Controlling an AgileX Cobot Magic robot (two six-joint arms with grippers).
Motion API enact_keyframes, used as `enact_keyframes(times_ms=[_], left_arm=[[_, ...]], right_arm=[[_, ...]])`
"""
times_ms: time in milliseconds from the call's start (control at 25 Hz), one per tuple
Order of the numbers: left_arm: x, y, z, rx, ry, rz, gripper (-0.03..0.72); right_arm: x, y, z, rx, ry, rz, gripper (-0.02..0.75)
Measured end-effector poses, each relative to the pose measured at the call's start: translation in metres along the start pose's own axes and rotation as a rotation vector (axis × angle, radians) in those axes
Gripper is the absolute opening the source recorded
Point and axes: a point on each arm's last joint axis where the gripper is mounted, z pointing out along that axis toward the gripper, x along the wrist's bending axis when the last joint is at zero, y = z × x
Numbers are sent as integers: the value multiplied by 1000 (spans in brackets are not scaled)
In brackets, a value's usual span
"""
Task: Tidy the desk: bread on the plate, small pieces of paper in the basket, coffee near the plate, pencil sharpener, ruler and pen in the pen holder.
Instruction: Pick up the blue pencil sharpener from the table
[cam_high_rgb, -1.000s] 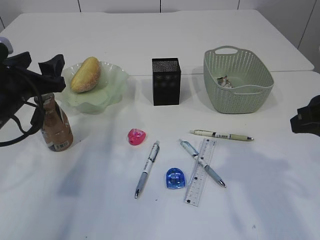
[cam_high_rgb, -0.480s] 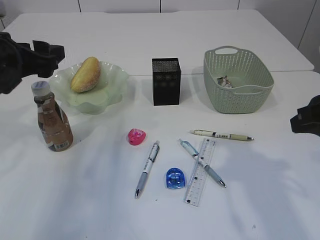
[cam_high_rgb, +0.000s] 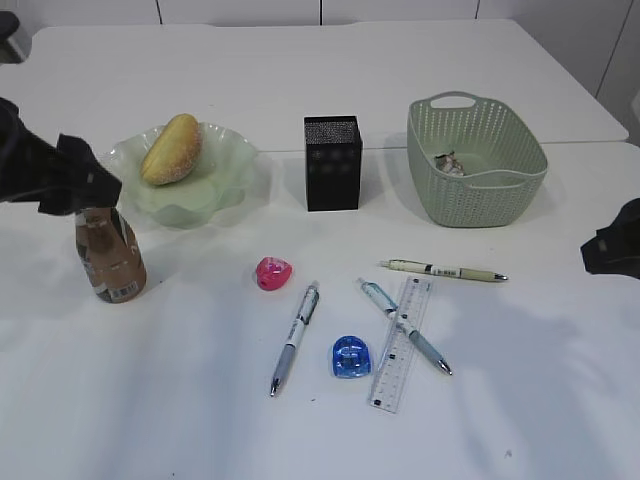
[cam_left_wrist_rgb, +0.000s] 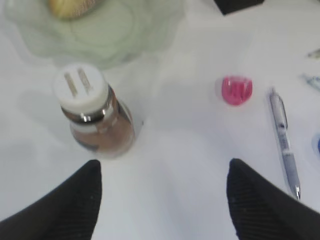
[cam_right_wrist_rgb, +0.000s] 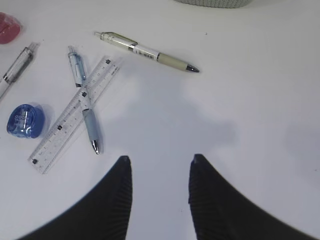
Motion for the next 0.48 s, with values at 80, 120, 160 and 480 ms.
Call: enact_keyframes(times_ms=[80,120,160,480], left_arm=[[0,-8,-1,90,-5,2,551],[-1,-12,-2,137,-7,2,547],[-1,-16,-2,179,-9,3,543],[-2,-30,-7,337,-22,-3,512]], right_arm=[[0,-1,0,12,5,-5,314],[1,-1,0,11,7,-10,314],[2,0,-1,11,14,-17,314],[50,1,25,138,149,-193,314]])
